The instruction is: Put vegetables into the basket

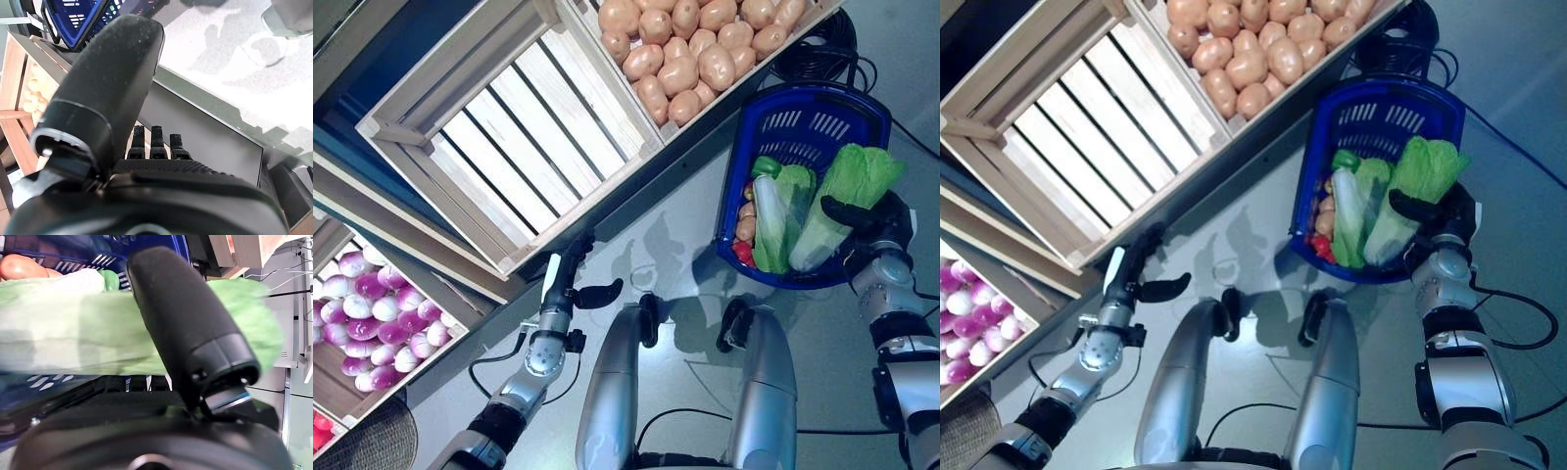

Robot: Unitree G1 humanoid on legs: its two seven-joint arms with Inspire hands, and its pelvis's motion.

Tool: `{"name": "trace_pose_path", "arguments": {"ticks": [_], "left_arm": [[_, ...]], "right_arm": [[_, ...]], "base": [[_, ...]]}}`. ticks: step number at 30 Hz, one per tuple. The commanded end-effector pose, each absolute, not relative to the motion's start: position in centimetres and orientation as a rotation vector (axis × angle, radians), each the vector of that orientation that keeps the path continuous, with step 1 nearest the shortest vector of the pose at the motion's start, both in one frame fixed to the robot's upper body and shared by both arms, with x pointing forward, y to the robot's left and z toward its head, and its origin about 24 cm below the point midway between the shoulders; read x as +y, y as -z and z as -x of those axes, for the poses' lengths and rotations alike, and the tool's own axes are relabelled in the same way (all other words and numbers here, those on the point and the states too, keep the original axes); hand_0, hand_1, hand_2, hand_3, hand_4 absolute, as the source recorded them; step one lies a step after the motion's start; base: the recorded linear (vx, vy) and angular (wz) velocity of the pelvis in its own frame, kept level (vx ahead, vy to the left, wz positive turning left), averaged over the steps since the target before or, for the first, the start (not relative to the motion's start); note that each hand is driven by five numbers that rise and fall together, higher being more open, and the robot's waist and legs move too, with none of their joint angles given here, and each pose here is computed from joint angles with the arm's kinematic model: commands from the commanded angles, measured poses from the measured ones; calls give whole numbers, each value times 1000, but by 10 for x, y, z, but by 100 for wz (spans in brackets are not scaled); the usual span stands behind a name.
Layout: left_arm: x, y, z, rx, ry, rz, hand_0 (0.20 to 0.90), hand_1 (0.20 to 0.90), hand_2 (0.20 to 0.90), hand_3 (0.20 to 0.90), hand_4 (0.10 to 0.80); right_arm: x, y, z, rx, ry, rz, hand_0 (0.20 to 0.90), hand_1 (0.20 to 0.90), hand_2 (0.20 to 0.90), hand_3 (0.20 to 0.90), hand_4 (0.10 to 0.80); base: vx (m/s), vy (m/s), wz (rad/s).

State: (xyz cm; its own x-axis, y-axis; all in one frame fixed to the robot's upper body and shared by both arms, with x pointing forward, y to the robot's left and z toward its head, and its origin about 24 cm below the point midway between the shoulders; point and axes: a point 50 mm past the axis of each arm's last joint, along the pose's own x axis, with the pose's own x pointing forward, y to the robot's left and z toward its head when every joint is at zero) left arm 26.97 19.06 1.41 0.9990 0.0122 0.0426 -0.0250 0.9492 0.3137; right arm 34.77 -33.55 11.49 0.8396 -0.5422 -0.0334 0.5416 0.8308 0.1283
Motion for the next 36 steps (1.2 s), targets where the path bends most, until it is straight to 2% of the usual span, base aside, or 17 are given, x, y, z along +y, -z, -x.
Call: {"name": "trace_pose_path", "arguments": {"ticks": [1, 12, 17, 21, 23, 25, 27, 31, 36], "left_arm": [[193, -35, -263, -194, -10, -270, 900, 900, 900, 900, 800], [200, -33, -259, -186, -11, -283, 900, 900, 900, 900, 800], [202, -15, -255, -99, 17, -352, 900, 900, 900, 900, 800], [205, 21, -244, 71, 21, -432, 900, 900, 900, 900, 800], [207, 46, -233, 199, 22, -486, 900, 900, 900, 900, 800], [208, 56, -228, 255, 25, -505, 900, 900, 900, 900, 800], [206, 78, -212, 357, 60, -510, 900, 900, 900, 900, 800], [201, 86, -202, 372, 71, -502, 900, 900, 900, 900, 800], [198, 101, -183, 436, 26, -449, 900, 900, 900, 900, 800]], "right_arm": [[-364, -175, -339, -271, 580, -91, 900, 900, 900, 900, 800], [-361, -166, -336, -282, 526, -133, 900, 900, 900, 900, 800], [-347, -123, -333, -205, 459, -273, 900, 900, 900, 900, 800], [-315, -66, -327, -64, 409, -335, 900, 900, 900, 900, 800], [-286, -31, -320, 49, 330, -327, 900, 900, 900, 900, 800], [-275, -19, -315, 84, 292, -338, 900, 900, 900, 900, 800], [-251, 14, -296, 165, 219, -421, 900, 900, 900, 900, 800], [-222, 39, -274, 208, 118, -478, 900, 900, 900, 900, 800], [-179, 80, -226, 362, 52, -658, 900, 900, 900, 900, 800]], "base": [[-10, 6, 6], [3, 27, -2], [25, 42, -5], [90, 41, -11], [141, 45, -21], [110, 47, -17], [127, 101, -27], [25, 75, -15], [0, 60, -7]]}}
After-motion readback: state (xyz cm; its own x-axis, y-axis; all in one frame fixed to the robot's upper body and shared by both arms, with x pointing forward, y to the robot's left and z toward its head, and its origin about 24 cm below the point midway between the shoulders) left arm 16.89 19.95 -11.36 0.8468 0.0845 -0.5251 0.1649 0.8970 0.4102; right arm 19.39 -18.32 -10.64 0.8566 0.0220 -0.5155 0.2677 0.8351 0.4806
